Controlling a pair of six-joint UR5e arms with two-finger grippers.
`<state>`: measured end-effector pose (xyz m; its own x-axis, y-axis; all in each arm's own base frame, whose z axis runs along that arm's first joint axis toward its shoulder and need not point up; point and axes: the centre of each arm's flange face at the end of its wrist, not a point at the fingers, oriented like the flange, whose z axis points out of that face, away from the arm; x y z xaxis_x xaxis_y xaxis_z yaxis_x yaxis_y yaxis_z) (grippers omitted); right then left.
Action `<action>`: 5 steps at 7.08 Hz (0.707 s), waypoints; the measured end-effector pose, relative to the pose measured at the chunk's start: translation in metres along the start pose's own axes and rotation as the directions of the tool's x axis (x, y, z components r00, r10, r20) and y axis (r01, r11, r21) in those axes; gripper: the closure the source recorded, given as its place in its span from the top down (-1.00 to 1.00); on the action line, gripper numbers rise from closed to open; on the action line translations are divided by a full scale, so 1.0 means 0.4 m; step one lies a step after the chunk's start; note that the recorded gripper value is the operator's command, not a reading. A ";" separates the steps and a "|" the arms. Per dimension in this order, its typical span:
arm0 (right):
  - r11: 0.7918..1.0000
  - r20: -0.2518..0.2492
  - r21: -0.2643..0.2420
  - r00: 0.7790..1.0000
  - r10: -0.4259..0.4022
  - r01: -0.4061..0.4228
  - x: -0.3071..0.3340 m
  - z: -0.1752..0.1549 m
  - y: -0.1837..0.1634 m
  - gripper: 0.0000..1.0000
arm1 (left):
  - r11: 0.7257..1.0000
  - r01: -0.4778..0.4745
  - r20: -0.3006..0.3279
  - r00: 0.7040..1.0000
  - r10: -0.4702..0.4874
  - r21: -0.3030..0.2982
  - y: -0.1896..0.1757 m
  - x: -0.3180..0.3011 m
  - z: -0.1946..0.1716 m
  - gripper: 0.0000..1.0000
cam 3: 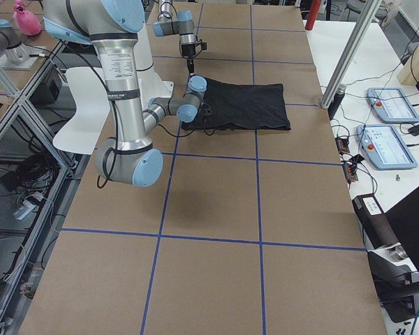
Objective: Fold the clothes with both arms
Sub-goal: 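Grasp the near corners of the shirt with both grippers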
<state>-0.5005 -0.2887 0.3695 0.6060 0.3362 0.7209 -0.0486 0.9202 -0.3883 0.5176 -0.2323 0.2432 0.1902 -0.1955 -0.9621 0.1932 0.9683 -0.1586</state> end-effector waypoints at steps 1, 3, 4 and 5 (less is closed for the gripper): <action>1.000 -0.003 0.001 1.000 0.002 -0.002 0.001 0.001 -0.001 -0.57 | 1.000 0.000 -0.001 1.000 0.000 0.001 -0.002 0.001 -0.001 -1.00; 1.000 -0.012 0.006 1.000 0.010 -0.010 0.001 -0.003 -0.007 -1.00 | 1.000 0.000 -0.002 1.000 0.000 0.003 -0.003 0.001 -0.002 -1.00; 1.000 -0.012 0.010 1.000 0.013 -0.013 0.000 -0.007 -0.010 -1.00 | 1.000 0.001 -0.001 1.000 -0.001 0.003 -0.003 0.001 -0.002 -1.00; 1.000 -0.010 0.017 1.000 0.014 -0.014 -0.001 -0.011 -0.012 -1.00 | 1.000 0.001 0.000 1.000 -0.001 0.003 -0.004 0.000 -0.001 -1.00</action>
<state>-0.4970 -0.2943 0.3687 0.6132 0.3470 0.7096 -0.0704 0.9188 -0.3885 0.5171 -0.2337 0.2434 0.1899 -0.1961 -0.9620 0.1959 0.9677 -0.1586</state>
